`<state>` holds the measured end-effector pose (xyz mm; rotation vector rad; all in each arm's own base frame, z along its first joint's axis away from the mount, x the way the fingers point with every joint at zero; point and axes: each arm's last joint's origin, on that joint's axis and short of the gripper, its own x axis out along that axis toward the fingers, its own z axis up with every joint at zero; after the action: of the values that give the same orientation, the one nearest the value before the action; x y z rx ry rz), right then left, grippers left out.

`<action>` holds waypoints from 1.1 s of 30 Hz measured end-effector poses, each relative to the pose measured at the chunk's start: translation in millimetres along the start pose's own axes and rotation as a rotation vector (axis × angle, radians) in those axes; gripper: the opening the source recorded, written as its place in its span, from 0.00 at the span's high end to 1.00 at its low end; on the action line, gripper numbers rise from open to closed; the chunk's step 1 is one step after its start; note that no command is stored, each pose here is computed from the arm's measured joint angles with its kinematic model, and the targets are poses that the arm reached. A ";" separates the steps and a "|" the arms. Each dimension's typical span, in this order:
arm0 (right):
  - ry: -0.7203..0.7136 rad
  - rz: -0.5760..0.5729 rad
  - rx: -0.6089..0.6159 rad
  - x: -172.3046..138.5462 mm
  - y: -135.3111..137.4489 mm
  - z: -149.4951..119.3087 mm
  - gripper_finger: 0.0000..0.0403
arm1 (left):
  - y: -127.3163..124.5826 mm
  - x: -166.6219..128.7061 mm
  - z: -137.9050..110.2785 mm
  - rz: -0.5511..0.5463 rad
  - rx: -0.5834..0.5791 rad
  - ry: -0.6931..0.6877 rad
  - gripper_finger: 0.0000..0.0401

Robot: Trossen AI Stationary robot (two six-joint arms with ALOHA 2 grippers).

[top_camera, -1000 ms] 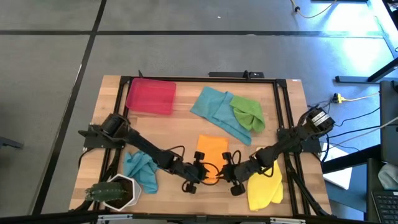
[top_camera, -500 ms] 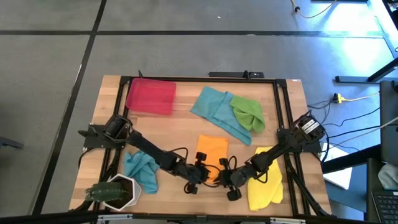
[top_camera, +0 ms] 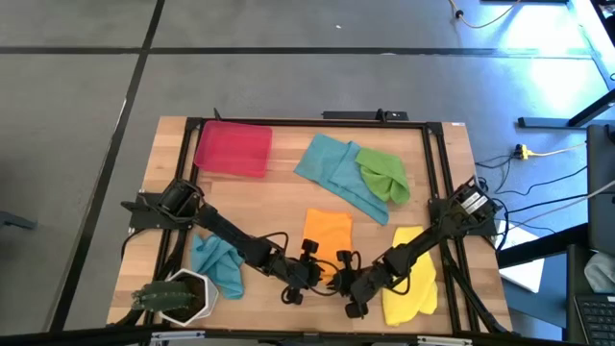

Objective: Roll microfiber towels into tight, uniform cylinder then place into a basket
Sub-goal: Fold the orange microfiber towel

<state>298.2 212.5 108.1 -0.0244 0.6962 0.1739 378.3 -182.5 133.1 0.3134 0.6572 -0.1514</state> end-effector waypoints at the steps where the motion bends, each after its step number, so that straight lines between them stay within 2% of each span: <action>1: 0.011 -0.011 -0.011 -0.7 2.8 1.4 0.93 | 0.4 0.1 0.2 0.002 -0.001 -0.002 0.74; 4: 0.060 -0.076 -0.057 -7.2 14.9 12.3 0.97 | 0.6 0.1 1.3 0.003 -0.005 -0.012 0.74; 7: 0.091 -0.138 -0.088 -15.9 29.7 28.7 0.99 | -3.1 -2.6 13.2 0.010 0.017 -0.047 0.74; 10: 0.105 -0.160 -0.062 -21.3 38.1 38.8 0.98 | -9.0 0.8 21.2 0.018 0.047 -0.066 0.74; 16: 0.081 -0.211 0.057 -23.2 41.2 32.7 0.98 | -18.3 17.1 20.9 0.037 0.098 0.015 0.74; 19: 0.066 -0.220 0.074 -23.6 42.9 27.8 0.98 | -18.6 23.2 16.0 0.059 0.089 0.057 0.74; 27: 0.024 -0.211 0.105 -22.1 43.2 24.7 0.98 | -14.6 23.8 17.6 0.153 0.062 0.052 0.74; 33: 0.034 -0.237 0.112 -13.8 43.1 16.8 0.99 | -14.2 23.7 17.5 0.165 0.056 0.052 0.74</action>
<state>291.3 254.2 131.3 -0.0025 0.7304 -0.0934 403.6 -202.7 128.1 0.4249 0.6768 -0.0036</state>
